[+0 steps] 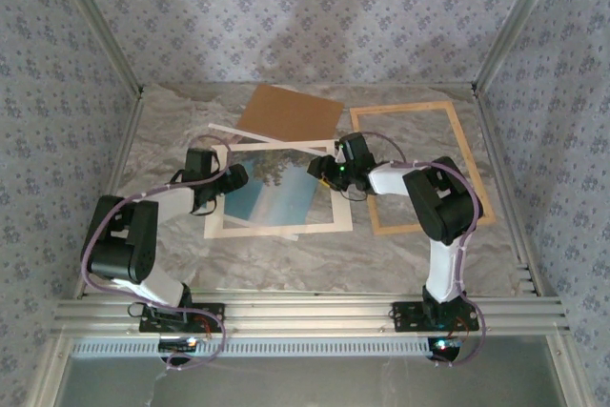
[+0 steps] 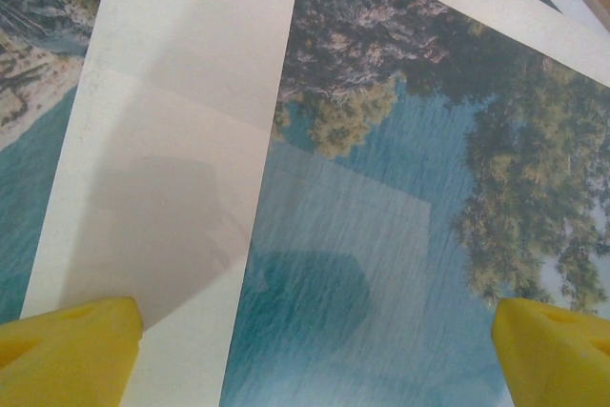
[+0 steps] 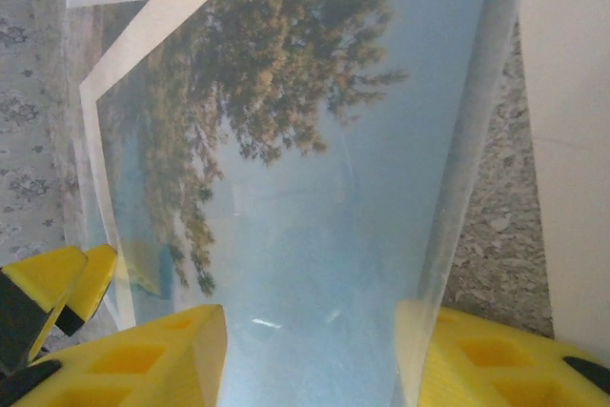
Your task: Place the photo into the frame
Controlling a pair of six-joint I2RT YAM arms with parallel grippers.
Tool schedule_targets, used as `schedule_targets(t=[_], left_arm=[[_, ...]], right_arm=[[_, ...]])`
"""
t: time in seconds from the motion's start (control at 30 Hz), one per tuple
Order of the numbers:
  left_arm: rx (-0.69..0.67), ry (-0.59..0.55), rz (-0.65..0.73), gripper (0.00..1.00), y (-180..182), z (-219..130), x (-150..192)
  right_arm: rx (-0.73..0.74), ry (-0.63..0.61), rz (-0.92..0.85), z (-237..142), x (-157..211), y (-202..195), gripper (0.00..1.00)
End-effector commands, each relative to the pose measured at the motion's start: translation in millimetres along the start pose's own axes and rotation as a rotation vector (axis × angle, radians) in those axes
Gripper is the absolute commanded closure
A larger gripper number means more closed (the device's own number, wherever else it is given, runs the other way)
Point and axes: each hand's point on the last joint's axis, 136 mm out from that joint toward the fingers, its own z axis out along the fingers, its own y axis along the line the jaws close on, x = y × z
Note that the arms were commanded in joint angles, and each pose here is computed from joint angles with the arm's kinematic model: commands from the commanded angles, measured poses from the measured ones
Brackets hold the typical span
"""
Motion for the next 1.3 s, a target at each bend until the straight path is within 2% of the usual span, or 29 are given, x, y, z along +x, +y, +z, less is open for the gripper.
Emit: schedule_targets(t=[0.0,0.13,0.3,0.43,0.53,0.67,0.8,0.93,1.1,1.17,1.27], left_arm=[[-0.007,0.144,-0.043,0.05,10.5,0.7,41.4],[-0.002,0.140,-0.043,0.05,9.3,-0.7,40.4],[0.010,0.123,-0.043,0.05,4.0,-6.7,33.8],[0.051,0.056,-0.042,0.05,-12.4,-25.8,11.6],[0.106,-0.058,-0.025,0.05,-32.7,-53.3,-19.6],[0.216,-0.187,0.074,0.05,-73.4,-102.6,-62.9],[0.285,-0.272,0.223,0.06,-112.2,-150.9,-99.9],[0.355,-0.296,0.427,0.08,-148.8,-183.4,-115.7],[0.415,-0.193,0.873,0.08,-191.5,-203.8,-99.8],[0.420,-0.142,1.022,0.08,-198.8,-207.5,-93.3],[0.444,-0.140,1.184,0.07,-213.5,-214.7,-94.1]], right_arm=[[-0.083,0.000,-0.016,-2.0,1.0,17.8,0.55],[-0.064,-0.006,-0.033,-1.3,1.2,12.7,0.68],[0.014,-0.016,-0.112,-4.3,-2.0,2.0,0.99],[0.017,-0.014,-0.245,-17.3,-10.3,13.2,1.00],[-0.059,0.025,-0.398,-33.8,-16.6,42.4,1.00],[-0.162,0.065,-0.624,-69.9,-25.7,90.2,1.00],[-0.276,0.102,-0.792,-111.8,-27.3,125.0,1.00],[-0.372,0.068,-0.905,-154.5,-35.4,154.1,1.00],[-0.355,0.044,-1.100,-199.5,-35.7,167.5,1.00],[-0.332,0.033,-1.162,-213.1,-35.3,170.2,1.00],[-0.285,0.011,-1.249,-228.2,-33.8,172.8,1.00]])
